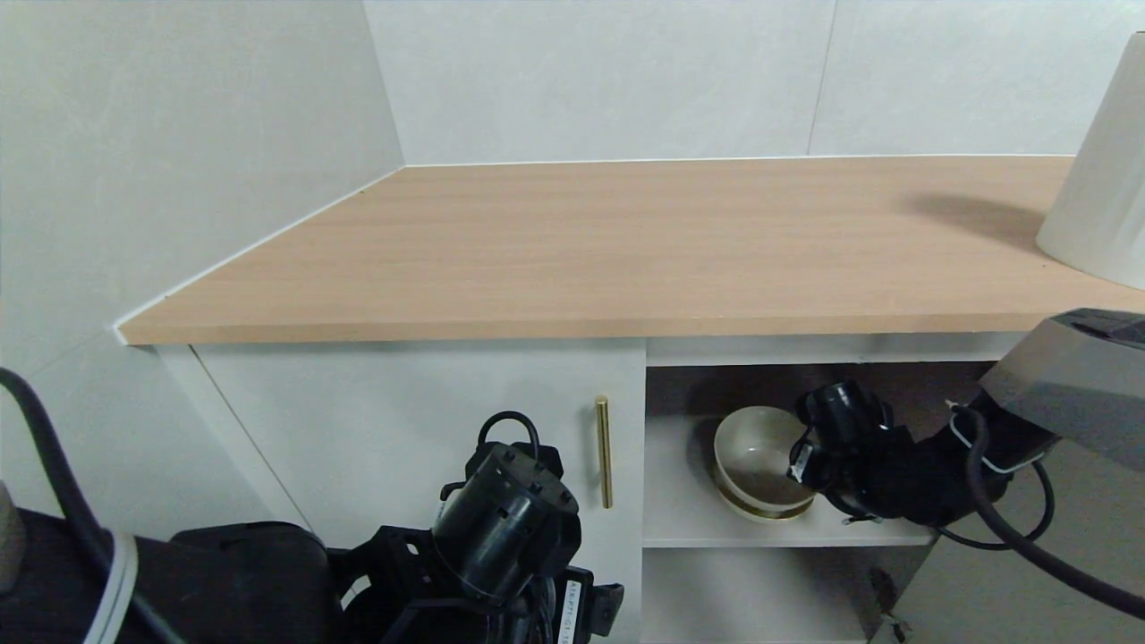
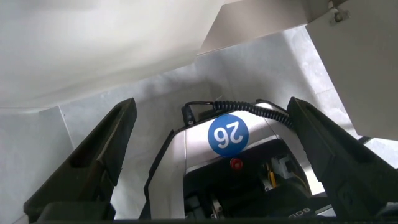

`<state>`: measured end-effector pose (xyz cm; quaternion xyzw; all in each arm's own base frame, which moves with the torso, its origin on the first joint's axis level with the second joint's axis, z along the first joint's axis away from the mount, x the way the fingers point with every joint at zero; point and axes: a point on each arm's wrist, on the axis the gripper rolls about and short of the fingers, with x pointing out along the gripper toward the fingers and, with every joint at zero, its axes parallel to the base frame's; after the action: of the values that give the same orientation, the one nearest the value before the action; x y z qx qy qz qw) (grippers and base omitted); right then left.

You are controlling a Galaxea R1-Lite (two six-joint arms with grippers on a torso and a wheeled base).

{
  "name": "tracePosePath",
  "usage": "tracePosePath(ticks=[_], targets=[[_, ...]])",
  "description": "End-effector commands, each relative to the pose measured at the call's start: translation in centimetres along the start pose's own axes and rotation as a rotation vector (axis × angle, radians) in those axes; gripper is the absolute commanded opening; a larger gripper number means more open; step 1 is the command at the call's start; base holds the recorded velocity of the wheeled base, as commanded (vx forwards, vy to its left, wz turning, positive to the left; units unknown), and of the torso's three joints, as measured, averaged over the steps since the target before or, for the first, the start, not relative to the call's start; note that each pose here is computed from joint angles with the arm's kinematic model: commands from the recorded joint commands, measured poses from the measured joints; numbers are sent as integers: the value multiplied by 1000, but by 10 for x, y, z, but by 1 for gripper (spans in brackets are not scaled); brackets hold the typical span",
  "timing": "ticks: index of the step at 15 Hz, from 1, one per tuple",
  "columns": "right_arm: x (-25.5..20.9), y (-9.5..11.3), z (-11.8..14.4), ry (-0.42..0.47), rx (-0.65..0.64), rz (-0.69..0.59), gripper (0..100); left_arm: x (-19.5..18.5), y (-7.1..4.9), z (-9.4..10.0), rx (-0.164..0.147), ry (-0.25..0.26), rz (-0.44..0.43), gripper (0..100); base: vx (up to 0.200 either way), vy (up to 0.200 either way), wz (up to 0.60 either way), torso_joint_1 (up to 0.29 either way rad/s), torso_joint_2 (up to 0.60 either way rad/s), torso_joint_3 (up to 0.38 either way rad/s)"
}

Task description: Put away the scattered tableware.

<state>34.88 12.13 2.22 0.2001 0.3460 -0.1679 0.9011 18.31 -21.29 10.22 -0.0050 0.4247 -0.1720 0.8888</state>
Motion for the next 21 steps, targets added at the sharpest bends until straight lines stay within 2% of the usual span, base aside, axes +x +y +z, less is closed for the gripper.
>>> tracePosePath(ticks=[1, 5, 6, 12, 14, 16, 17, 18, 19, 20, 21], targets=[[-1, 1, -2, 8, -7, -2, 0, 1, 0, 0, 0, 1, 1, 100, 0, 0, 0, 0, 0, 0], [-1, 1, -3, 13, -11, -5, 0, 1, 0, 0, 0, 1, 1, 100, 0, 0, 0, 0, 0, 0], [-1, 1, -3, 14, -11, -4, 100, 1, 0, 0, 0, 1, 1, 100, 0, 0, 0, 0, 0, 0], [-19, -1, -5, 25, -29, 20, 100, 0, 1, -1, -1, 3, 4, 100, 0, 0, 0, 0, 0, 0], [-52, -4, -5, 66, -111, 123, 100, -3, 2, 1, -4, -5, 0, 100, 0, 0, 0, 0, 0, 0], [-89, -11, -11, 126, -243, 260, 100, -10, 8, 5, -22, -13, 11, 100, 0, 0, 0, 0, 0, 0], [-117, -20, -16, 145, -364, 360, 100, -16, 11, 8, -31, -31, 9, 100, 0, 0, 0, 0, 0, 0], [-134, -23, -17, 135, -416, 411, 100, -21, 13, 11, -40, -51, 6, 100, 0, 0, 0, 0, 0, 0], [-149, -26, -17, 131, -449, 434, 100, -26, 20, 16, -45, -81, 26, 100, 0, 0, 0, 0, 0, 0], [-164, -29, -15, 140, -474, 444, 100, -31, 29, 21, -32, -116, 70, 100, 0, 0, 0, 0, 0, 0], [-178, -29, -12, 149, -490, 456, 100, -37, 38, 25, -33, -147, 104, 100, 0, 0, 0, 0, 0, 0]])
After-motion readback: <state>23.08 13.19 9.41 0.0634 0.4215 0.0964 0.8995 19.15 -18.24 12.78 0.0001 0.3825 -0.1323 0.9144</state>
